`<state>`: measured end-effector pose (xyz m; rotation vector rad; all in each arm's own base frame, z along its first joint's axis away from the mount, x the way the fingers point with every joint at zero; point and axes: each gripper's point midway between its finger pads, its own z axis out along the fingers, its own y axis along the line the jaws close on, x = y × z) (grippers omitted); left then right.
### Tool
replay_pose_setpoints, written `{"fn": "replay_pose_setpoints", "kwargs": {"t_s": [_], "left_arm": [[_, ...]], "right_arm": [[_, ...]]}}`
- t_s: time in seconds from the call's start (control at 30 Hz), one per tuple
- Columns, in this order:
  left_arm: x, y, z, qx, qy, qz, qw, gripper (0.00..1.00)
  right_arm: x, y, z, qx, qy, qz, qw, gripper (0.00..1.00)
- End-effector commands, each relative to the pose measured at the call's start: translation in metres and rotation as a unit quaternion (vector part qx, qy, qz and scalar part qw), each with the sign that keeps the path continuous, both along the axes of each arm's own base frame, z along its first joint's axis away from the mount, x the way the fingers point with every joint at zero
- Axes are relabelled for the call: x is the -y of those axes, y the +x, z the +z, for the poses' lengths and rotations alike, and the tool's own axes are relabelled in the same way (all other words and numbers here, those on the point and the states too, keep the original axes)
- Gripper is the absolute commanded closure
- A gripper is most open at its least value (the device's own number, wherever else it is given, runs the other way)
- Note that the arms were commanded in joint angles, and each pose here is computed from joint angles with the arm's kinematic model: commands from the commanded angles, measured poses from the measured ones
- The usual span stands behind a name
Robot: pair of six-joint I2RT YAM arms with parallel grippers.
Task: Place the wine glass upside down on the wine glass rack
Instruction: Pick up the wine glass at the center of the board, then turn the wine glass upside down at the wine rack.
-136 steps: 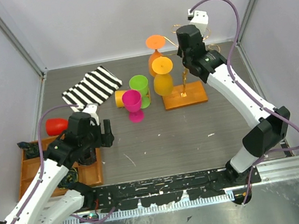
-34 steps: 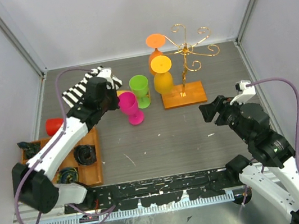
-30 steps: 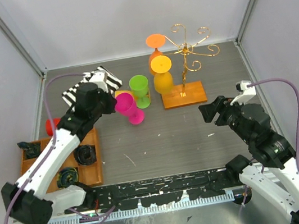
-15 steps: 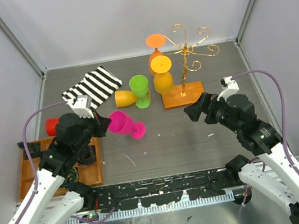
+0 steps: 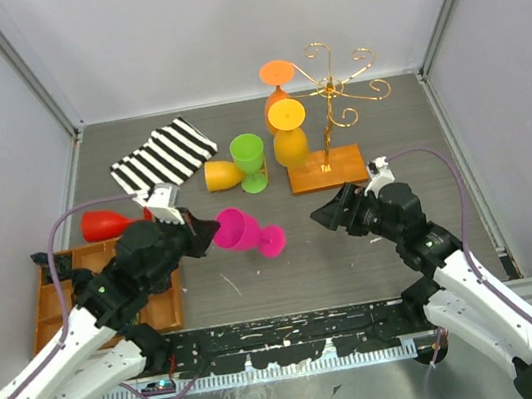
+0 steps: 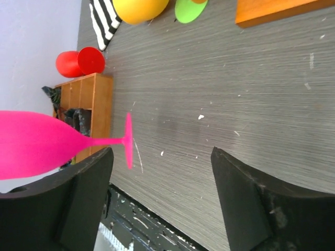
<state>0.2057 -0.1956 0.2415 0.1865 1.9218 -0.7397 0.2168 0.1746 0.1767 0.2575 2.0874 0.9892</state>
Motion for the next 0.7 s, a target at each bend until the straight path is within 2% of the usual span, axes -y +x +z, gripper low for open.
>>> {"fn": "replay_pose_setpoints", "kwargs": {"t_s": [0.0,0.17,0.67], "left_arm": [[0.02,0.013,0.013,0.014,-0.028,0.038,0.999,1.0],[0.035,0.01,0.013,0.024,-0.087,0.036,0.995,1.0],[0.046,0.008,0.005,0.022,-0.081,0.014,0.996,1.0]], "right_arm": [[-0.024,0.0,0.021,0.039,0.087,0.042,0.995,0.23],[-0.03,-0.004,0.008,0.023,0.112,0.05,0.992,0.26],[-0.054,-0.01,-0.011,0.007,0.127,0.105,0.986,0.45]]}}
